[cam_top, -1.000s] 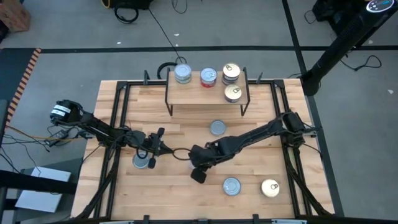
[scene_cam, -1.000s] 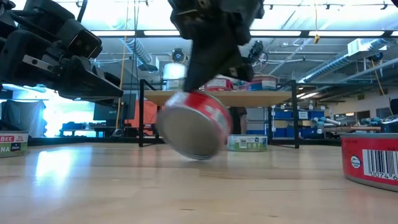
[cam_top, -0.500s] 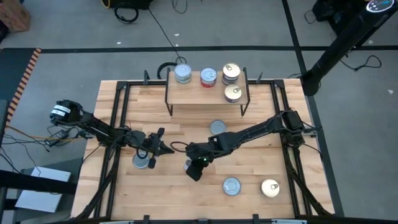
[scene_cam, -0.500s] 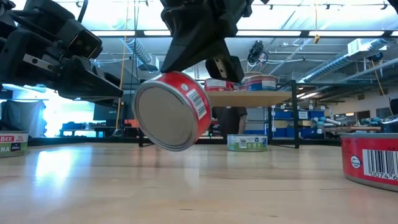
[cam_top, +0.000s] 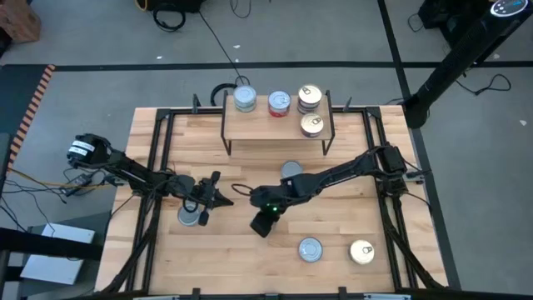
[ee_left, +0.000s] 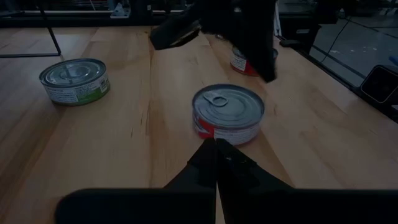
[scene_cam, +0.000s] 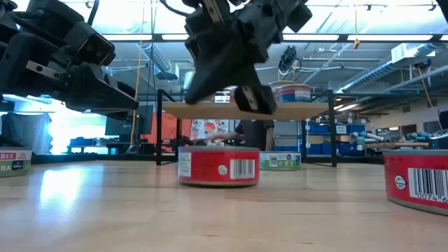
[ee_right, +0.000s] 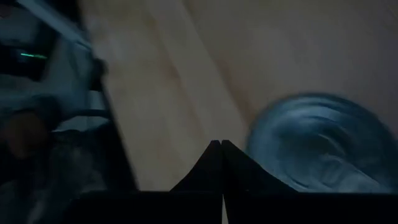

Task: Stack canned seafood by type on shelf
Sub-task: Put the red tuna can on the shelf aligned with the red tuna cans

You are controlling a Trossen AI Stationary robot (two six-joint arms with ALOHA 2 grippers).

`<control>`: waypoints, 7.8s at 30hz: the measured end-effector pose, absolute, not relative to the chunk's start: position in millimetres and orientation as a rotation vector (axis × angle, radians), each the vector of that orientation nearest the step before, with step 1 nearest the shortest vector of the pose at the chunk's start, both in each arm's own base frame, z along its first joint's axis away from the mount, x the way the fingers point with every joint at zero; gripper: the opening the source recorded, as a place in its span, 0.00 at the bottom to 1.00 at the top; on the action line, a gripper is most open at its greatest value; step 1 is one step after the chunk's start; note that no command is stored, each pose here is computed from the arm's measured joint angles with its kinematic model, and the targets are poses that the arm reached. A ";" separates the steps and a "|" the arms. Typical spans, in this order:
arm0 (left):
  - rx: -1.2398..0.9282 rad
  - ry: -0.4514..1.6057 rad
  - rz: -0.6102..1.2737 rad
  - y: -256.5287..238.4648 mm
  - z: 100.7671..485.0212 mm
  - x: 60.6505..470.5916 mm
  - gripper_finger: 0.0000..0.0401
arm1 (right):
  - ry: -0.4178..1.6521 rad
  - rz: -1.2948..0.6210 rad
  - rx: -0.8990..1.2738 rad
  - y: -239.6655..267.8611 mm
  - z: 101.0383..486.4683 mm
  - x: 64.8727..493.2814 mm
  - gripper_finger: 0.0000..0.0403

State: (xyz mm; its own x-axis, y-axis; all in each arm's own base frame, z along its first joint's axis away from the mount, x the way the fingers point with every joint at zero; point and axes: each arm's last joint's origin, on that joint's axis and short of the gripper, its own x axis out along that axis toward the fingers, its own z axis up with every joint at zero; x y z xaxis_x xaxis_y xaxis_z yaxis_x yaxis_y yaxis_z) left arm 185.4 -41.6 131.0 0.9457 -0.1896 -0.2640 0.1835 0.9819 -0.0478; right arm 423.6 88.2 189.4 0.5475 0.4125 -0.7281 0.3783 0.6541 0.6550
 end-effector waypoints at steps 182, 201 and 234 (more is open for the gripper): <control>-0.021 0.286 -0.189 -41.5 129.6 185.1 0.01 | 1.083 -0.488 0.235 107.5 196.2 383.7 0.58; -0.021 0.286 -0.189 -41.5 129.5 185.0 0.01 | 1.114 -0.383 0.065 106.6 200.1 385.6 0.36; -0.054 0.287 -0.140 -40.2 129.5 185.3 0.01 | 1.011 -0.327 0.019 101.3 232.9 403.3 0.10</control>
State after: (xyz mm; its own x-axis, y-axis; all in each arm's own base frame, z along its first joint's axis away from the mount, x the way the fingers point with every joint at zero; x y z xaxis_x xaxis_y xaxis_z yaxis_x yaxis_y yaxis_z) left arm 185.3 -40.2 129.5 0.9495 -0.1447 -0.2784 0.1295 0.9889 -0.0725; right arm 403.3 101.3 232.9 0.4866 -0.2604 -0.8339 0.2779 0.9511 -0.1349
